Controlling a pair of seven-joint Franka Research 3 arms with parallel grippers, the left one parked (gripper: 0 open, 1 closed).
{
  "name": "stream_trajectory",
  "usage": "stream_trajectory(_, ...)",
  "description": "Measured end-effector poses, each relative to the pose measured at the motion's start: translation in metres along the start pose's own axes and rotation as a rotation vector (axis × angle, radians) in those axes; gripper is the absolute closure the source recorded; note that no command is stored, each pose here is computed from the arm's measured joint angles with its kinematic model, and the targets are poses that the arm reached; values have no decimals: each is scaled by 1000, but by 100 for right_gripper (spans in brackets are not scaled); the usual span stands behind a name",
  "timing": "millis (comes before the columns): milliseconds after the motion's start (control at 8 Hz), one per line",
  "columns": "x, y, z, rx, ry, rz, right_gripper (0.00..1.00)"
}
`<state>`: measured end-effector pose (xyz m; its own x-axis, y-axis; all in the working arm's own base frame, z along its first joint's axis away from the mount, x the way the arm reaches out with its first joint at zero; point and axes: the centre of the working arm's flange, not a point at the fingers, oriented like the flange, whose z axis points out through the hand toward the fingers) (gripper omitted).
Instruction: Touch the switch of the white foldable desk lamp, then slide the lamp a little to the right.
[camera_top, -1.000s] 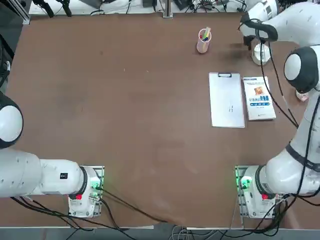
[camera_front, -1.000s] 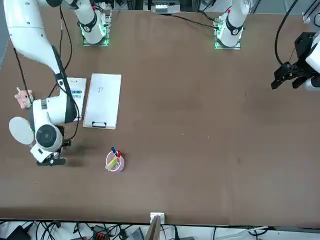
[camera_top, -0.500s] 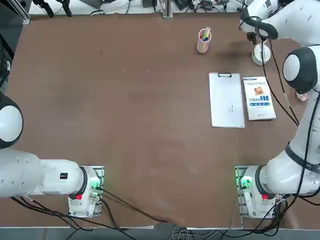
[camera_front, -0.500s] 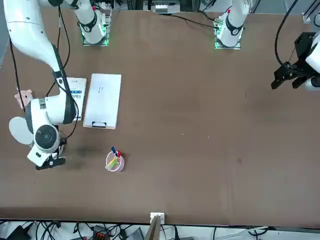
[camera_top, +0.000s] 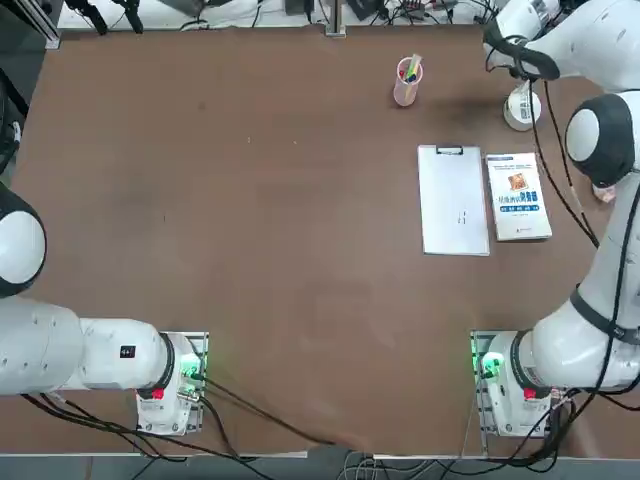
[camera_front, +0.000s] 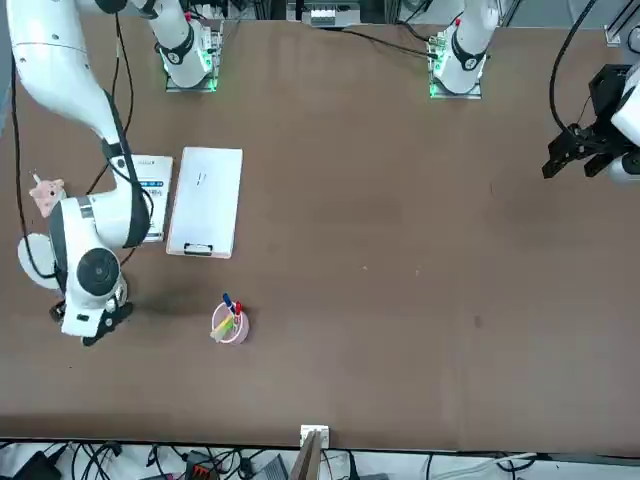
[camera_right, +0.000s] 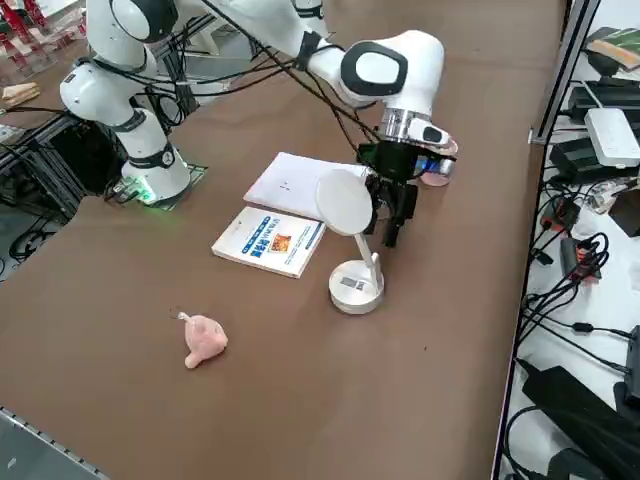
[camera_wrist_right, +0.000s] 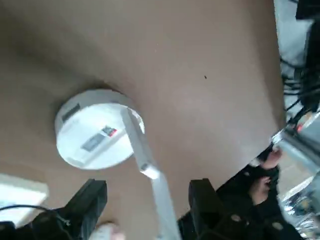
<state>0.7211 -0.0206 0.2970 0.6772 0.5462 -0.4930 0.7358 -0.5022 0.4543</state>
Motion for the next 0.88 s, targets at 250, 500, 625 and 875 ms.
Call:
stream_trajectory(250,0,3,5,-42,-27,-99,0)
stream_trajectory(500,0,2,10,-42,-37,-190,0)
stream_trajectory(625,1,1,11,-40,-38,-214,0)
stream_trajectory(875,8,-5,18,-32,-43,-237,0)
